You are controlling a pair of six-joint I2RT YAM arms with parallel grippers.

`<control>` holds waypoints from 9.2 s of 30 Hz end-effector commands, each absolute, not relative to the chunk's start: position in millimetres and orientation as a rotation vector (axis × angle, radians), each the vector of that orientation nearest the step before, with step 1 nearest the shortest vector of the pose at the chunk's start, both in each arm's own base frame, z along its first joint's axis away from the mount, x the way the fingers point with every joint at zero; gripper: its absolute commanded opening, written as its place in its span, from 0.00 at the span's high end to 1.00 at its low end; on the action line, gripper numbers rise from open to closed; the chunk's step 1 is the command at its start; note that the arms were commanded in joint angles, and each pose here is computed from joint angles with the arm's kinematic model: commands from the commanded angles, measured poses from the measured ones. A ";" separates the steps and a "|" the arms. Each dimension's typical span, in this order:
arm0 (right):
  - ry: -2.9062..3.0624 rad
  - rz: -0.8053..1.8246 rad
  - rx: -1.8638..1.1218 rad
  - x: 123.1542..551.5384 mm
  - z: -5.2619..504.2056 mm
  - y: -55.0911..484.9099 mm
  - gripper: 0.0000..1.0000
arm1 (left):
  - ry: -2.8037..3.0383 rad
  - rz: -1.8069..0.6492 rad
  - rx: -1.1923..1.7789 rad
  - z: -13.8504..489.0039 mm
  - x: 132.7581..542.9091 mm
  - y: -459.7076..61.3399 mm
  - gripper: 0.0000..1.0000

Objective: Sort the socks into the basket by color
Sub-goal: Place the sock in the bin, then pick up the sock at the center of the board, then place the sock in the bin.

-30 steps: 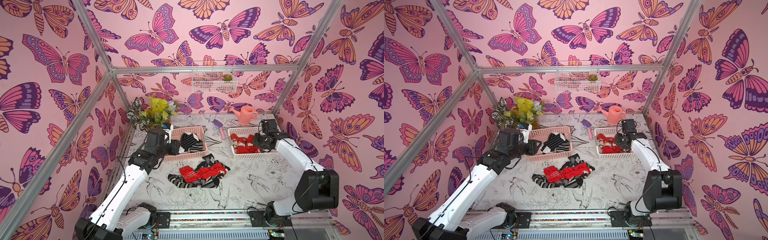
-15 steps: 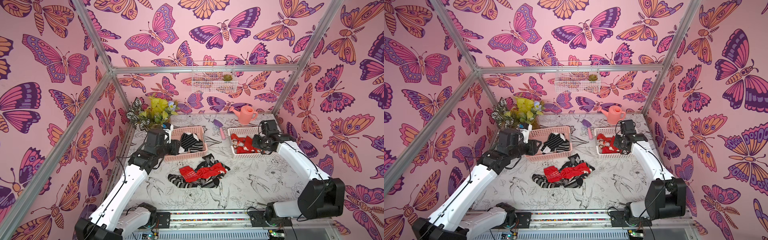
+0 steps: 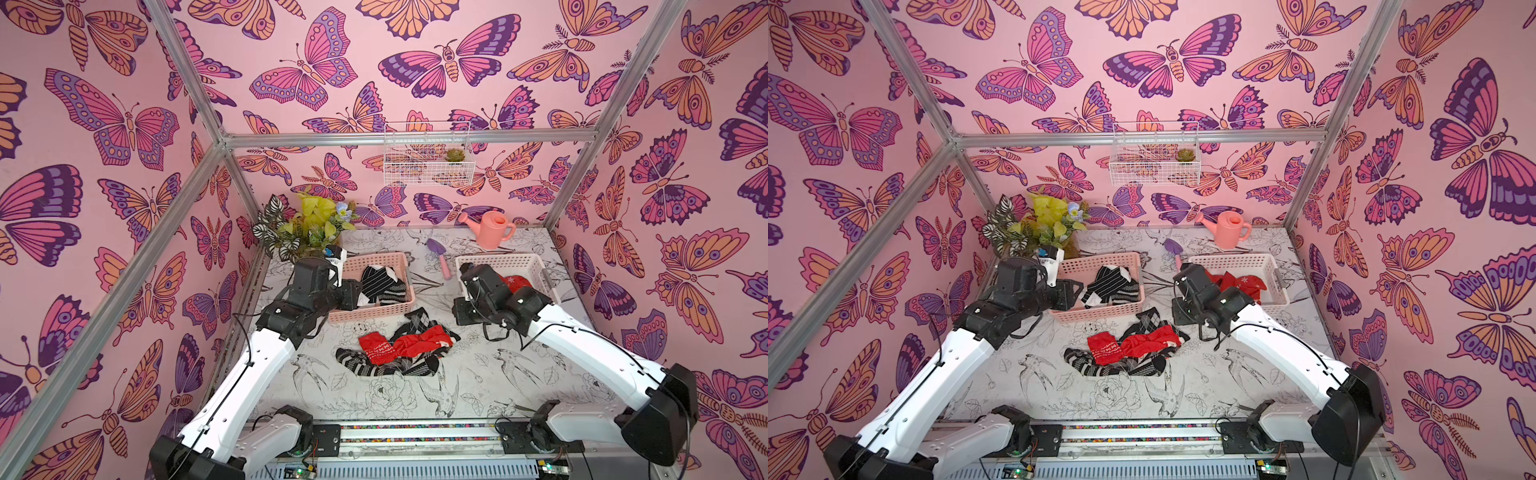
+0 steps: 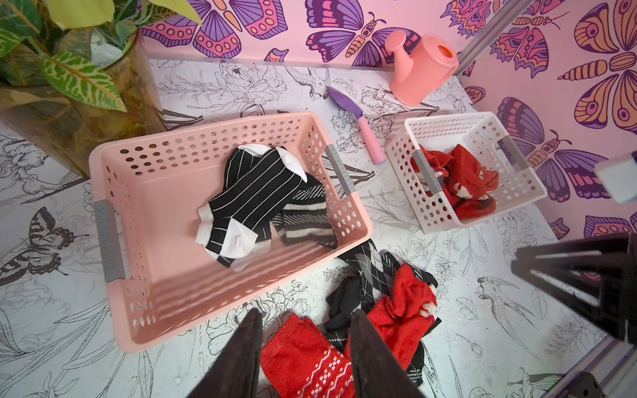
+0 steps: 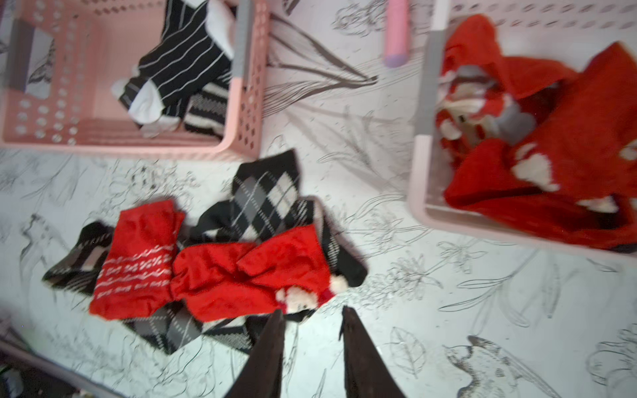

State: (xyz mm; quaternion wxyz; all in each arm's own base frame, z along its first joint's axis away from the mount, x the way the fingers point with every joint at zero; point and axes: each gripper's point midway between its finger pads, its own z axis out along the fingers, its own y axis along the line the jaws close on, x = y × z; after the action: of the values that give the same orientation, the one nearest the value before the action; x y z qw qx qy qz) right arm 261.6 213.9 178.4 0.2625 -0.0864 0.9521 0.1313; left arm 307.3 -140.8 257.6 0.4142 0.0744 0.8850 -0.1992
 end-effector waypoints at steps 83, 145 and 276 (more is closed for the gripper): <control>2.753 0.167 -0.526 227.5 110.5 310.5 1.00 | 2.203 -0.512 0.200 260.3 302.9 -139.8 0.55; 2.420 -0.031 0.037 376.0 265.4 73.1 1.00 | 2.232 -0.513 0.205 251.3 306.2 -142.1 0.55; 2.554 0.250 0.332 387.9 169.8 54.4 0.65 | 2.245 -0.526 0.211 248.1 306.4 -145.0 0.55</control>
State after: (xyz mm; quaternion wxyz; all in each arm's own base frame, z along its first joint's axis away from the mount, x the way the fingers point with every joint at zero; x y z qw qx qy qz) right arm 401.6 49.5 166.8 0.2814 0.1325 0.9458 0.0938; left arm 305.0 -144.6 257.6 0.4101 0.0803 0.8839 -0.2099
